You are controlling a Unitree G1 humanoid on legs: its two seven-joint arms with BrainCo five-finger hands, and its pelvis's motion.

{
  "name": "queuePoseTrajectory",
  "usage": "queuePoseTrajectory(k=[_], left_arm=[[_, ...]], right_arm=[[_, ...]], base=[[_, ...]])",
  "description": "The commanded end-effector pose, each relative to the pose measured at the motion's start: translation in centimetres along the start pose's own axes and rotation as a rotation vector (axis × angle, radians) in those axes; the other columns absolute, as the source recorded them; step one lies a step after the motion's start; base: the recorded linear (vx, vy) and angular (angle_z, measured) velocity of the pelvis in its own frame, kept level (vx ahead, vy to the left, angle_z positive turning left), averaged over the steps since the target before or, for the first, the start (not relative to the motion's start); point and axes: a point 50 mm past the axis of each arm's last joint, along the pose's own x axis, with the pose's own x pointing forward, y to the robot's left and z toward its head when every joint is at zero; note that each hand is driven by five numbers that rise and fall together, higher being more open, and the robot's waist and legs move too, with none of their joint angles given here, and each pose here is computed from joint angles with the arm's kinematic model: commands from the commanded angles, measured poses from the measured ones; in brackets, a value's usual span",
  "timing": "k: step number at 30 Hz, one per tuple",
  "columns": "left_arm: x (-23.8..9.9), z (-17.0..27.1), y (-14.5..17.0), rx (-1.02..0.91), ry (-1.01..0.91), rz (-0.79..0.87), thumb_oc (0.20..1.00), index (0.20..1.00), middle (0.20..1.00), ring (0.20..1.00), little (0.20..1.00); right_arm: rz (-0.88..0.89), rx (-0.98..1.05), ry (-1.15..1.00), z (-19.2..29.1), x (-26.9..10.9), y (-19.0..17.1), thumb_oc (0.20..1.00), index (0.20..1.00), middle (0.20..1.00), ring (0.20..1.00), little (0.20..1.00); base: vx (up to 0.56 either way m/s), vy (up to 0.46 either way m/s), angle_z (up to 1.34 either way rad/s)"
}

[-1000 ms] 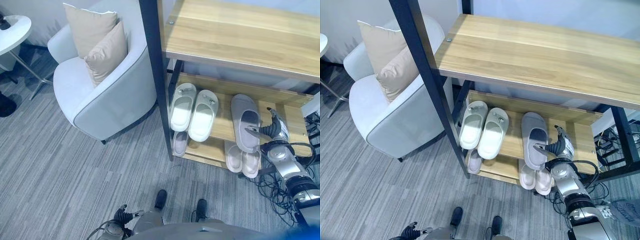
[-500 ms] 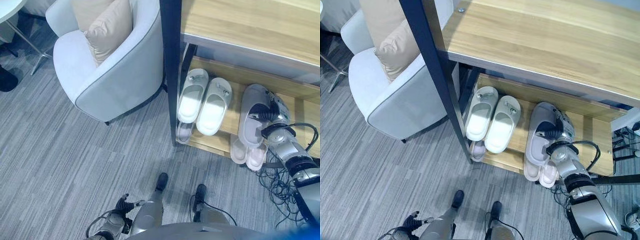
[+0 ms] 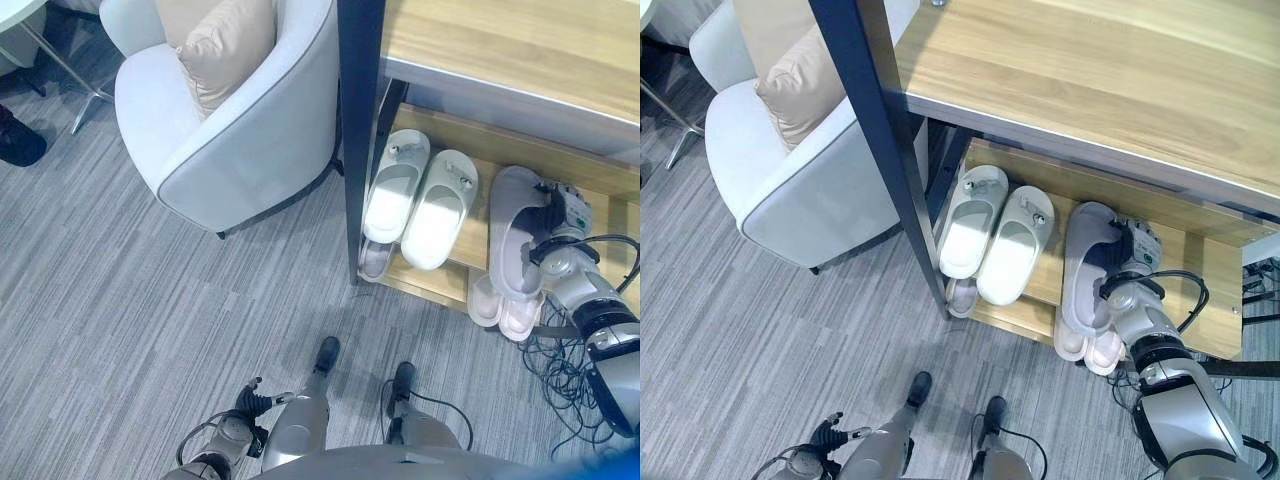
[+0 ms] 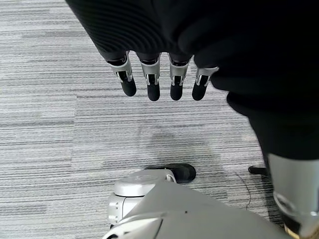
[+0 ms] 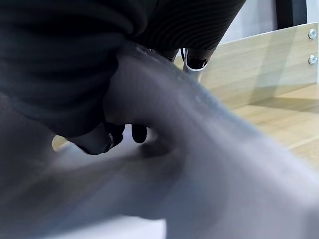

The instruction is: Arrange the slippers neatly on the shoe rack.

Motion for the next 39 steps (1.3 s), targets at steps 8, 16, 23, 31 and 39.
queuePoseTrajectory(k=[8,16,23,31,39], left_arm=[[-0.2,-1.8,0.2,0.01,0.095,0.017,1.0,1.0,1.0,1.0,1.0],[-1.9,-6.4,-0.4,-0.039,0.237,-0.005,1.0,1.0,1.0,1.0,1.0],[-2.6,-8.0,-0.3,-0.067,0.276,0.004,1.0,1.0,1.0,1.0,1.0],[-0.2,-0.4,0.7,-0.065,-0.01,0.075,1.0,1.0,1.0,1.0,1.0],[-0.6,-0.2,2.0,-0.169,-0.081,0.153,1.0,1.0,1.0,1.0,1.0]], right_arm=[[-0.097,-0.118,-0.188,0.0,-2.3,-2.3,0.2,0.2,0.2,0.2,0.2],[0.08,-0.024,-0.27,-0.6,-8.3,-0.3,0.2,0.2,0.2,0.2,0.2],[0.256,0.1,-0.257,-1.7,-13.5,1.3,0.2,0.2,0.2,0.2,0.2],[0.219,0.136,-0.152,-3.4,-13.7,2.1,0.2,0.2,0.2,0.2,0.2],[0.183,0.208,-0.11,-3.0,-12.9,3.1,0.2,0.2,0.2,0.2,0.2]], base=[[0.01,-0.035,-0.1],[0.03,-0.062,-0.23],[0.01,-0.027,-0.07],[-0.25,0.026,0.52],[-0.08,0.04,-0.23]])
